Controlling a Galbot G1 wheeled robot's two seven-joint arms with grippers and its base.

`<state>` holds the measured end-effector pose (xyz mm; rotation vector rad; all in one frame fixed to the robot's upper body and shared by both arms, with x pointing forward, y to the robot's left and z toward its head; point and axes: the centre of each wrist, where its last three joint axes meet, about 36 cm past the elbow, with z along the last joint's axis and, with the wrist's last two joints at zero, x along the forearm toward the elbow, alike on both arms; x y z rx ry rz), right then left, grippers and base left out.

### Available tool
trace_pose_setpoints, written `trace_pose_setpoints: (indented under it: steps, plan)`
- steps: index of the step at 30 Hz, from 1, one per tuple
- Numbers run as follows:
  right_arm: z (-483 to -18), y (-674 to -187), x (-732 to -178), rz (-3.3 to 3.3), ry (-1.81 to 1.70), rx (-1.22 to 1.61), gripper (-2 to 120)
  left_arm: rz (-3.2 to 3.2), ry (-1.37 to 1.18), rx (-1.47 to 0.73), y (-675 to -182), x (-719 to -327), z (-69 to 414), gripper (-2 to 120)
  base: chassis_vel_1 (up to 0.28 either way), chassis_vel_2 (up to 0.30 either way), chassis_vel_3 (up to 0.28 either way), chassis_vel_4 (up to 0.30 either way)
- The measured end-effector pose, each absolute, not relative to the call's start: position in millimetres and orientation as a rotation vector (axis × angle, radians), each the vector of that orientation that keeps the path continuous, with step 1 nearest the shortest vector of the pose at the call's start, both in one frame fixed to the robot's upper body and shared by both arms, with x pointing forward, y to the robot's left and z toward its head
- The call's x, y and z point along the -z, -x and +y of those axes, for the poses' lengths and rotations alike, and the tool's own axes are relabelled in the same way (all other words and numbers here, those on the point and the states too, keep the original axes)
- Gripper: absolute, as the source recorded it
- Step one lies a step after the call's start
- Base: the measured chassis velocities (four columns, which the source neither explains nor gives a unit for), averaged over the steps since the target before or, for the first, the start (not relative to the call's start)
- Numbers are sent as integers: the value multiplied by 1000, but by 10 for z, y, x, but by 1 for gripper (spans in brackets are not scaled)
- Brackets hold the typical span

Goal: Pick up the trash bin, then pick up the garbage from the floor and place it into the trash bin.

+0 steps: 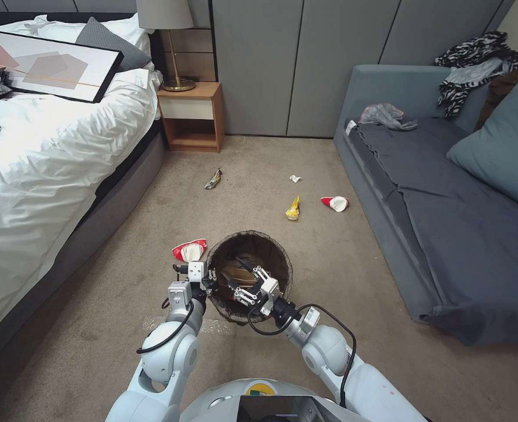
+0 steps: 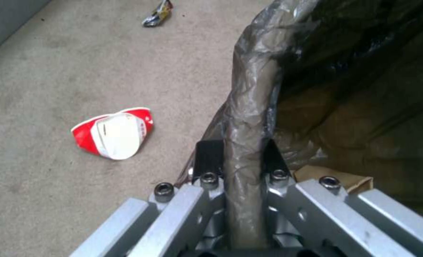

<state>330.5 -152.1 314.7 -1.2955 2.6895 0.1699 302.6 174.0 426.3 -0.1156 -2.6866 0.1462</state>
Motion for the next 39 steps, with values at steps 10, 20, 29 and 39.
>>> trace_pose_setpoints:
  steps: [10, 20, 29, 39]
  plan:
    - [-1550, -3309, -3357, 2648, 1224, -111, 98, -2684, 110, -138, -3027, -4257, 1757, 2, 0, 0, 0, 0]
    - [-1827, -3123, -4063, 2740, 620, -16, 100, -2690, 81, -107, -3053, -4209, 1825, 2, 0, 0, 0, 0]
    - [-2440, -2820, -3663, 2831, 133, 34, 100, -2703, 55, -87, -3100, -4179, 1865, 2, 0, 0, 0, 0]
    - [-2578, -2694, -3242, 2873, 44, 73, 100, -2705, 50, -88, -3100, -4182, 1874, 2, 0, 0, 0, 0]
